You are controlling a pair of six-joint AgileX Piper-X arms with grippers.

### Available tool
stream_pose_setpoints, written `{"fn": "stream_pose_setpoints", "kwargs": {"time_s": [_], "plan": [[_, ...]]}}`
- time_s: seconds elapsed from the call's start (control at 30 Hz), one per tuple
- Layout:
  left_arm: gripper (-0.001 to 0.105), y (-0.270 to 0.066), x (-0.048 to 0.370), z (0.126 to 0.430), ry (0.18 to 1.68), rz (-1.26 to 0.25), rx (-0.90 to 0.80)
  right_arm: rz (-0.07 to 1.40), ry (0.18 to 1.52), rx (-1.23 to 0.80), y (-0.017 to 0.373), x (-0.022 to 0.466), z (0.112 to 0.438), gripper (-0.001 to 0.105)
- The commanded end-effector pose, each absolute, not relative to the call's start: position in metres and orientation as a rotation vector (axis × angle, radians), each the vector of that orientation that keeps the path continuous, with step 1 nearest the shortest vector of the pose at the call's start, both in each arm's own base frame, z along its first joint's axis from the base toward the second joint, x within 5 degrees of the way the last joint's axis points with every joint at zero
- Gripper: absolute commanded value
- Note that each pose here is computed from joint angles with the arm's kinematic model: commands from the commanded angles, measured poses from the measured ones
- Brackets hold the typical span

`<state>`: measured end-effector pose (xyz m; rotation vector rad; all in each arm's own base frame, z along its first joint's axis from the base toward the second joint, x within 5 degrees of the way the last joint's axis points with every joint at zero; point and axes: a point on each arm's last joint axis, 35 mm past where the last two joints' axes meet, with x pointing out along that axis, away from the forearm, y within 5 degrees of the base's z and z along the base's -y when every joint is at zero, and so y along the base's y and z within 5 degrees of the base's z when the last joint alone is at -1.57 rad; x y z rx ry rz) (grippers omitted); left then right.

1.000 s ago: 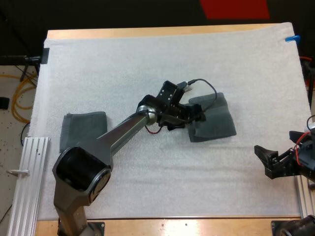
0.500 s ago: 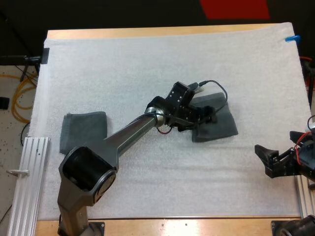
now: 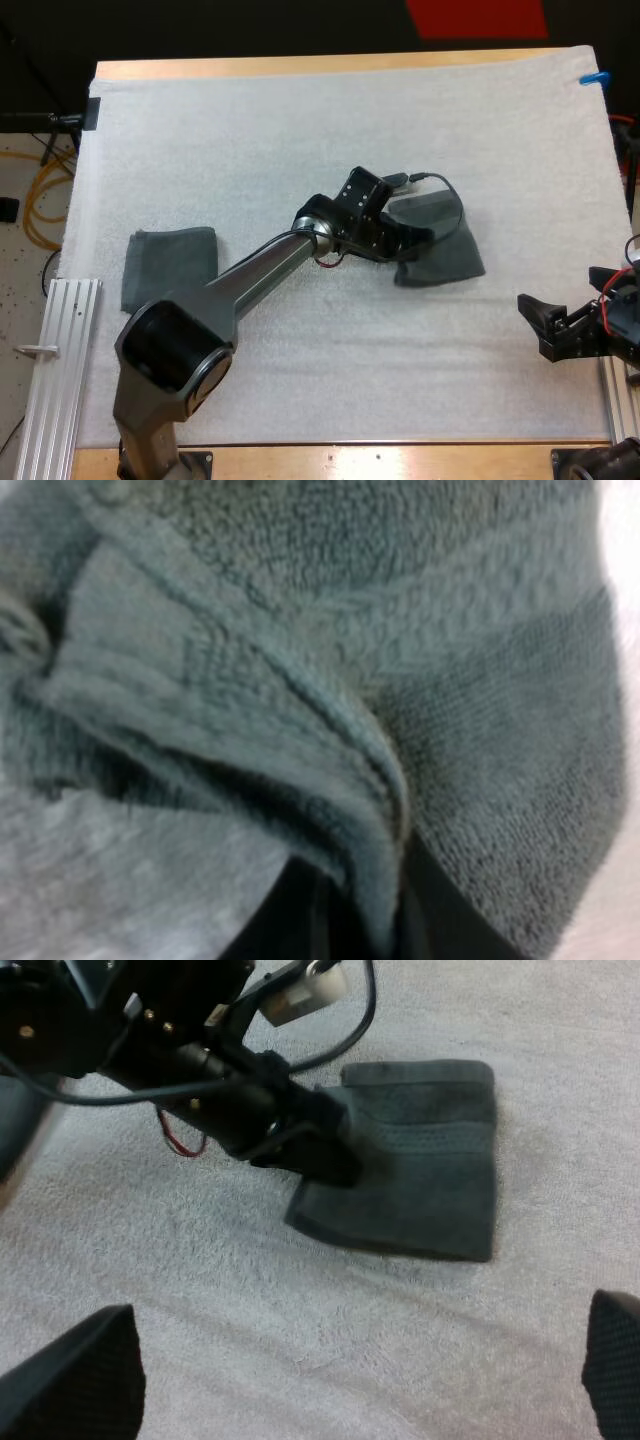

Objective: Pick towel from pile fold and stack

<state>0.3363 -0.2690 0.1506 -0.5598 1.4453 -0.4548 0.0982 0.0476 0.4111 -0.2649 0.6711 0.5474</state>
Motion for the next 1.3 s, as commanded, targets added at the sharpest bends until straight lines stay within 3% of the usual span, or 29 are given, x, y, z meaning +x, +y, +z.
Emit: {"fn": "stream_pose_setpoints", "kwargs": {"time_s": [0.0,0.27,0.5,0.83,1.0,1.27], "plan": [[0.0,-0.265,0.336,0.166,1.408,-0.473,-0.512,0.551,0.666,-0.262,0.047,0.097,0.412,0.086],[0.0,-0.199,0.331,0.225,1.324,-0.461,-0.191,0.637,0.697,-0.232,0.055,0.106,0.4,0.086],[0.0,-0.107,0.325,0.263,1.348,-0.212,0.021,0.688,0.728,-0.203,0.063,0.12,0.382,0.086],[0.0,-0.026,0.32,0.278,1.395,-0.026,-0.061,0.845,0.692,-0.095,0.077,0.135,0.38,0.086],[0.0,-0.006,0.318,0.278,1.423,0.013,-0.079,0.991,0.731,-0.031,0.084,0.14,0.375,0.086],[0.0,0.015,0.315,0.278,1.442,0.1,-0.08,0.998,0.774,-0.023,0.089,0.149,0.369,0.086]]}}
